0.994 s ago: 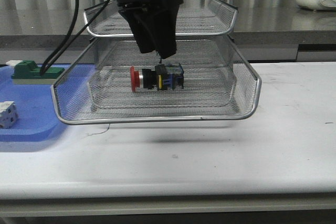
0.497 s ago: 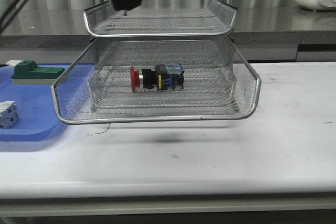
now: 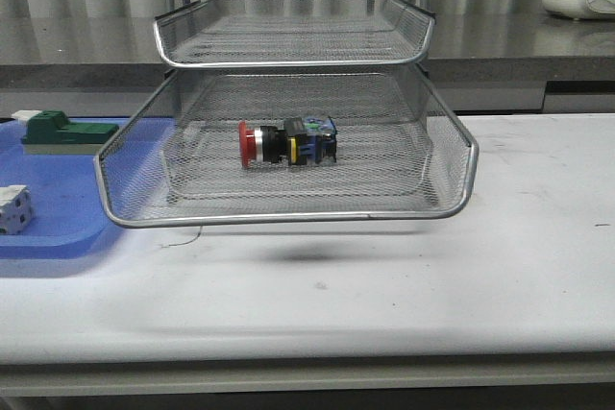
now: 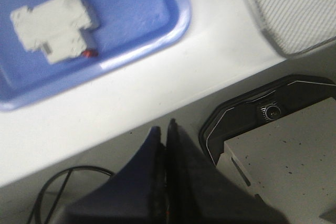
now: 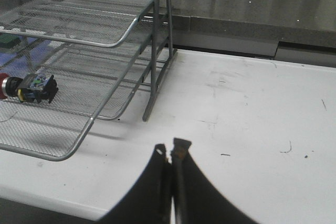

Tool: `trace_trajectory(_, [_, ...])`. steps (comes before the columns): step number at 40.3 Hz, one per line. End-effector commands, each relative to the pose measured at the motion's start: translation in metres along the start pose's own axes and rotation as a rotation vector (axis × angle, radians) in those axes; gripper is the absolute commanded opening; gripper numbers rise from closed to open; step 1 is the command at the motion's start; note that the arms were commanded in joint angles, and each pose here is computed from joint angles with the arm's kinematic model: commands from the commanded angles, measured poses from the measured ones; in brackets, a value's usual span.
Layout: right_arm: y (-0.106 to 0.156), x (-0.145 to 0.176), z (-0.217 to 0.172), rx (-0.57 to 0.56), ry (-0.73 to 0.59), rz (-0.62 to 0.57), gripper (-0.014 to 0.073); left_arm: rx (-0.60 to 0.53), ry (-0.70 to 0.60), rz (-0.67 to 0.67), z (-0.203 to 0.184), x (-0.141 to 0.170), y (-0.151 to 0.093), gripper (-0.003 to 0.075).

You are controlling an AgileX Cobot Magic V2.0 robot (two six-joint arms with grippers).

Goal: Place button on rack with both arms

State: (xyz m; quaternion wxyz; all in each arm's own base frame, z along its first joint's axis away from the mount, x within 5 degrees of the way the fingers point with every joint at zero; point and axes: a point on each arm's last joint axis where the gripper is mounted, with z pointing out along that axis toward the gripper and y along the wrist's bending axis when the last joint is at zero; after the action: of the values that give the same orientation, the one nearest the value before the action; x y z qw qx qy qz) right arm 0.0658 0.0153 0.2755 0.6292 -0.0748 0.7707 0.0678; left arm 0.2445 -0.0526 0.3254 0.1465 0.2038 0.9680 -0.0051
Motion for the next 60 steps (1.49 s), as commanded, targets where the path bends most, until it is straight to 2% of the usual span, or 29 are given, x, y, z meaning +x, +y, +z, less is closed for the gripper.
trace_trajectory(1, [-0.001,-0.016,-0.002,0.012,-0.101,0.002,-0.006,-0.016,-0.155,-0.102,-0.02,0.026,0.008,-0.0019])
trace_trajectory(6, [-0.001,-0.016,-0.002,0.012,-0.101,0.002,-0.006,-0.037,-0.284,-0.207,-0.023,0.06,0.009,-0.0019])
trace_trajectory(11, [-0.001,-0.016,-0.002,0.012,-0.101,0.002,-0.006,-0.084,-0.448,-0.244,-0.03,0.092,0.003,-0.0019])
trace_trajectory(25, [-0.001,-0.016,-0.002,0.012,-0.101,0.002,-0.006,-0.212,-0.937,-0.214,-0.055,0.182,-0.033,-0.0019])
trace_trajectory(35, [-0.001,-0.016,-0.002,0.012,-0.101,0.002,-0.006,-0.263,-1.167,-0.184,-0.07,0.227,-0.053,-0.0019])
trace_trajectory(40, [-0.001,-0.016,-0.002,0.012,-0.101,0.002,-0.006,-0.273,-1.209,-0.178,-0.072,0.235,-0.056,-0.0019])
trace_trajectory(60, [-0.001,-0.016,-0.002,0.012,-0.101,0.002,-0.006,-0.281,-1.21,-0.175,-0.072,0.235,-0.056,-0.0019])
